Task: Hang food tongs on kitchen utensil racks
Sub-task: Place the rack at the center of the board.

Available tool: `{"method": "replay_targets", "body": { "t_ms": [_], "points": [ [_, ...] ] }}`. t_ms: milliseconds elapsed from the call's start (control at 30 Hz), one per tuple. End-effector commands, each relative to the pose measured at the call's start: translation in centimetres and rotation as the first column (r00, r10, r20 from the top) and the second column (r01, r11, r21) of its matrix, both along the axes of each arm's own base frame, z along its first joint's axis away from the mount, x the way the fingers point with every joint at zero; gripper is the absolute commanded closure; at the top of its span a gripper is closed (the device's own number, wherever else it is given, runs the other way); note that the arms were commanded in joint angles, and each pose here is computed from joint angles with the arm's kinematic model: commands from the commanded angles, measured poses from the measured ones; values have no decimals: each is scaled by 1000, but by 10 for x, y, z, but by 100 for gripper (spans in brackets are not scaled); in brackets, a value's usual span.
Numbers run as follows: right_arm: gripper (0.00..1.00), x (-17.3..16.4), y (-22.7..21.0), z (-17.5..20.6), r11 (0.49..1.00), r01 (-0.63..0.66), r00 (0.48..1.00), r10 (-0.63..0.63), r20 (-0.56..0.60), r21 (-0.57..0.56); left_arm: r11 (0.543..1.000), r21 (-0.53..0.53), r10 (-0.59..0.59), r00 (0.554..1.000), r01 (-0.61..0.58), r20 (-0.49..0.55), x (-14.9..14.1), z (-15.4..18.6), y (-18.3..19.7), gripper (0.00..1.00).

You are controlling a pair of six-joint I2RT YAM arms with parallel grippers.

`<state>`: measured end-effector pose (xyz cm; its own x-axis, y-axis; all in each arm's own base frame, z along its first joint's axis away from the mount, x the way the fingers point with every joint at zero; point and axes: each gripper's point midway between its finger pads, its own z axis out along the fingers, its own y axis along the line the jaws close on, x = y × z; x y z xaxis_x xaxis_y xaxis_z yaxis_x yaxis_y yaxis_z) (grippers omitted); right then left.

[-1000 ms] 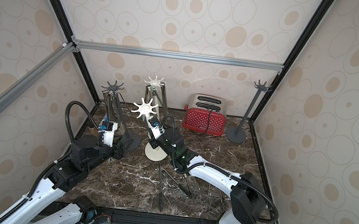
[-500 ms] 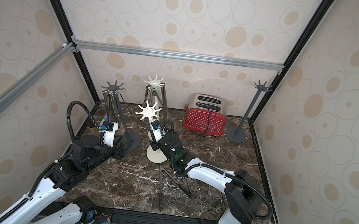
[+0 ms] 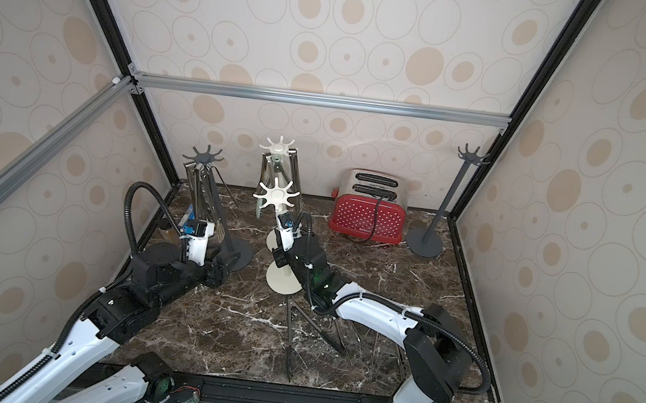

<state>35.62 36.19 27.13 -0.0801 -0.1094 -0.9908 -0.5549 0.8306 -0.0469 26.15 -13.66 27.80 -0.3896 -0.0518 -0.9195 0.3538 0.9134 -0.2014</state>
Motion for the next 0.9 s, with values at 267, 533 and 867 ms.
{"method": "replay_targets", "body": {
  "t_ms": [267,533,867],
  "points": [
    [100,-26,-7,4,996,-14,993,24,-113,93,1000,-10,-12,1000,12,18,-4,10,1,41],
    [100,-29,-6,-1,997,-6,993,14,-118,71,1000,-22,-11,1000,12,19,-6,10,1,41],
    [100,-11,0,5,996,35,999,-37,23,85,1000,-10,-1,1000,1,19,-4,5,3,41]
  ]
}}
